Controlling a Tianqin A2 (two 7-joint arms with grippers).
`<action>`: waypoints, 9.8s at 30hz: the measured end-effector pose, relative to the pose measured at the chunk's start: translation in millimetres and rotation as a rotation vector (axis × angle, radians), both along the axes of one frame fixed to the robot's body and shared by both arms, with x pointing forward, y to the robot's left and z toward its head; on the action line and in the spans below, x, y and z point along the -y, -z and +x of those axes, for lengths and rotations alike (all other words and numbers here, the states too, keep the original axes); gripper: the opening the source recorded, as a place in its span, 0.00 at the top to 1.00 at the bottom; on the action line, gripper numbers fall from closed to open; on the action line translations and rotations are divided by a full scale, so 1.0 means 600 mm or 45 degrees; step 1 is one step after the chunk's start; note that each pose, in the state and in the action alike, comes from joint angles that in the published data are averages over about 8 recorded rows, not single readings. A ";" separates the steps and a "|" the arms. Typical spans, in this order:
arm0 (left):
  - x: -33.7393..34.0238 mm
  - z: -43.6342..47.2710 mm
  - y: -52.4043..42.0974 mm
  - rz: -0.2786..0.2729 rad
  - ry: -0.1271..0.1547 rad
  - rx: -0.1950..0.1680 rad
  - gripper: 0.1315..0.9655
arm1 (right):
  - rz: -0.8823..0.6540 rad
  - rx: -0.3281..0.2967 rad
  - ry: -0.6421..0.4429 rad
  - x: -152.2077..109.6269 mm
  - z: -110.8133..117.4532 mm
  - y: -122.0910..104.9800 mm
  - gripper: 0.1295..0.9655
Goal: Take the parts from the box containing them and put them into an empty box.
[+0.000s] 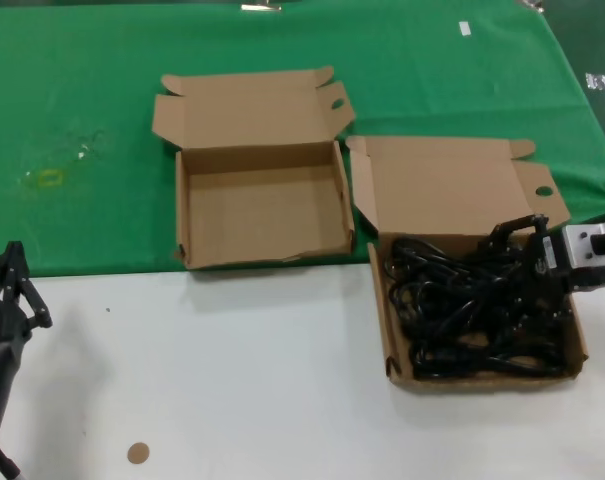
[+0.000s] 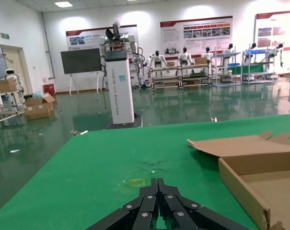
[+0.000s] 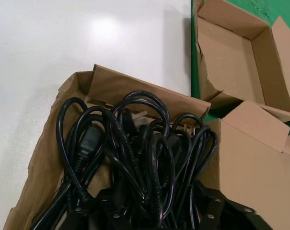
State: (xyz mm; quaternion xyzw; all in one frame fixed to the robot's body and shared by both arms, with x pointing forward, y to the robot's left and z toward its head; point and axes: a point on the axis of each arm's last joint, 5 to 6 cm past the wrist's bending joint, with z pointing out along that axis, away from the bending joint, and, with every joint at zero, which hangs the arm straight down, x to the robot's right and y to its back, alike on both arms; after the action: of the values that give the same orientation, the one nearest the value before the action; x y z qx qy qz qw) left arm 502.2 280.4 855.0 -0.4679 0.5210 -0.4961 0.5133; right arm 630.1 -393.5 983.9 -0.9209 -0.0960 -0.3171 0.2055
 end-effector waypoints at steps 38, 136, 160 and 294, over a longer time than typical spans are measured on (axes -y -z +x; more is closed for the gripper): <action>0.000 0.000 0.000 0.000 0.000 0.000 0.98 | -0.006 0.027 -0.020 -0.004 -0.003 -0.054 0.88; 0.000 0.000 0.000 0.000 0.000 0.000 0.98 | -0.011 0.428 -0.213 -0.408 0.227 -0.039 0.88; 0.000 0.000 0.000 0.000 0.000 0.000 0.98 | -0.026 0.449 -0.210 -0.402 0.230 -0.044 0.71; 0.000 0.000 0.000 0.000 0.000 0.000 0.00 | 1.518 0.457 1.174 -0.198 -0.185 0.216 0.00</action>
State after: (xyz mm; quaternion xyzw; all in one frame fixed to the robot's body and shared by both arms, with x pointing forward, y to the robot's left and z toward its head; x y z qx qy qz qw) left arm 502.2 280.4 855.0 -0.4679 0.5210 -0.4961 0.5133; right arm 519.4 -274.6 854.4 -0.5360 0.4522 -0.5130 0.4951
